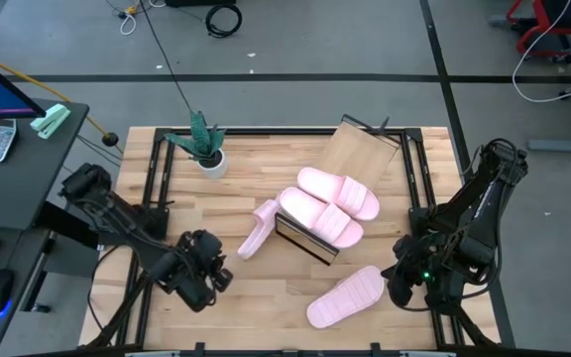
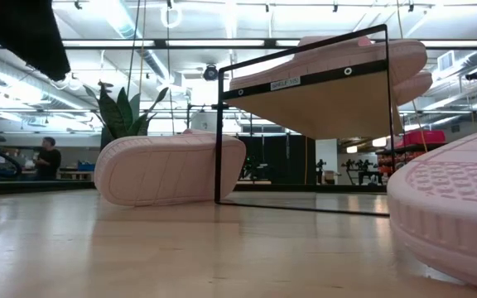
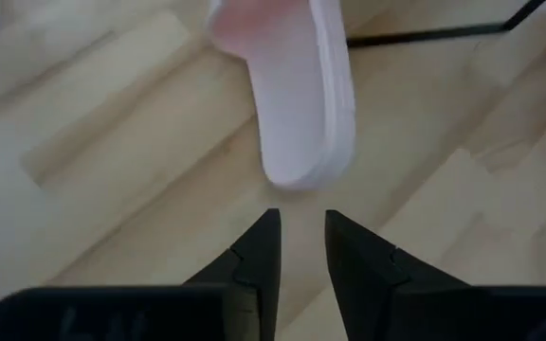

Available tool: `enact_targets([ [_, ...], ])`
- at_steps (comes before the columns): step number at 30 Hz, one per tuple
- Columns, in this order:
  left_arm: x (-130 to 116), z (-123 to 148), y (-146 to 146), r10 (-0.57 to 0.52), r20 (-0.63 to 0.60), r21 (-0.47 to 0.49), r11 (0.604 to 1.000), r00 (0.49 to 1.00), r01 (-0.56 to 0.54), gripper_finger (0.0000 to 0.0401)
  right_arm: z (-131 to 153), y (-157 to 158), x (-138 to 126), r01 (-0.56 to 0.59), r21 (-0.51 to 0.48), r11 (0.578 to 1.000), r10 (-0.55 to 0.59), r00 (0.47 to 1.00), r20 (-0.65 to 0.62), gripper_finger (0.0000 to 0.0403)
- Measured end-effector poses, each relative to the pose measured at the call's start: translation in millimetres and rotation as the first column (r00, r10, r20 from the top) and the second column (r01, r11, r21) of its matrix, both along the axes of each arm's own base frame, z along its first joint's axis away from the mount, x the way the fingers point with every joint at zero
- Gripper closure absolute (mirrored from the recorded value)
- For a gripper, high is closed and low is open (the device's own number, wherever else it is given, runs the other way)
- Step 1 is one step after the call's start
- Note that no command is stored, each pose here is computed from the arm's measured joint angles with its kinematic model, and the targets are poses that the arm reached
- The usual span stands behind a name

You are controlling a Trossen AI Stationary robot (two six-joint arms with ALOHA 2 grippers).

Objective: Pick and place slides into the shelf
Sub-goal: Put the pink slide on the shelf

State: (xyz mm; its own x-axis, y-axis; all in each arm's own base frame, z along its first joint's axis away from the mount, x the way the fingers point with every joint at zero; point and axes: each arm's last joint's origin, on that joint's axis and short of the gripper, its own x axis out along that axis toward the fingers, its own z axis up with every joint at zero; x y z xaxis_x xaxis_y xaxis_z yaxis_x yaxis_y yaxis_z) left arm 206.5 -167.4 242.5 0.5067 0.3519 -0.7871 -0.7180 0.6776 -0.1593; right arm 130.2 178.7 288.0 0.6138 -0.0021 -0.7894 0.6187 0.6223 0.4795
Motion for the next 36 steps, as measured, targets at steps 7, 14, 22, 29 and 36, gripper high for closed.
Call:
enact_targets([
  [7,-2.8,-9.0,14.7,-0.052,-0.015,0.271,0.961,0.999,0.054,0.0307,0.4,-2.0,4.4,0.098,0.070,0.993,-0.098,0.995,0.004,0.0384],
  [14,-2.0,-6.0,17.3,-0.217,-0.148,0.525,0.810,0.965,0.262,0.0300,4.2,0.7,13.8,0.131,0.162,0.978,-0.140,0.989,0.047,0.0384],
  [22,-5.3,-24.4,27.5,-0.209,-0.152,0.637,0.726,0.966,0.257,0.0315,2.7,-0.1,23.2,0.163,0.178,0.970,-0.176,0.983,0.058,0.0384],
  [29,-10.9,-35.3,30.1,-0.338,-0.042,0.521,0.795,0.940,0.310,0.0351,-5.5,5.3,34.6,0.172,0.150,0.974,-0.184,0.980,0.070,0.0384],
  [36,-5.9,-20.8,47.5,-0.558,-0.059,0.505,0.699,0.828,0.507,0.0378,-13.3,14.2,43.8,0.163,0.149,0.975,-0.177,0.981,0.080,0.0384],
])
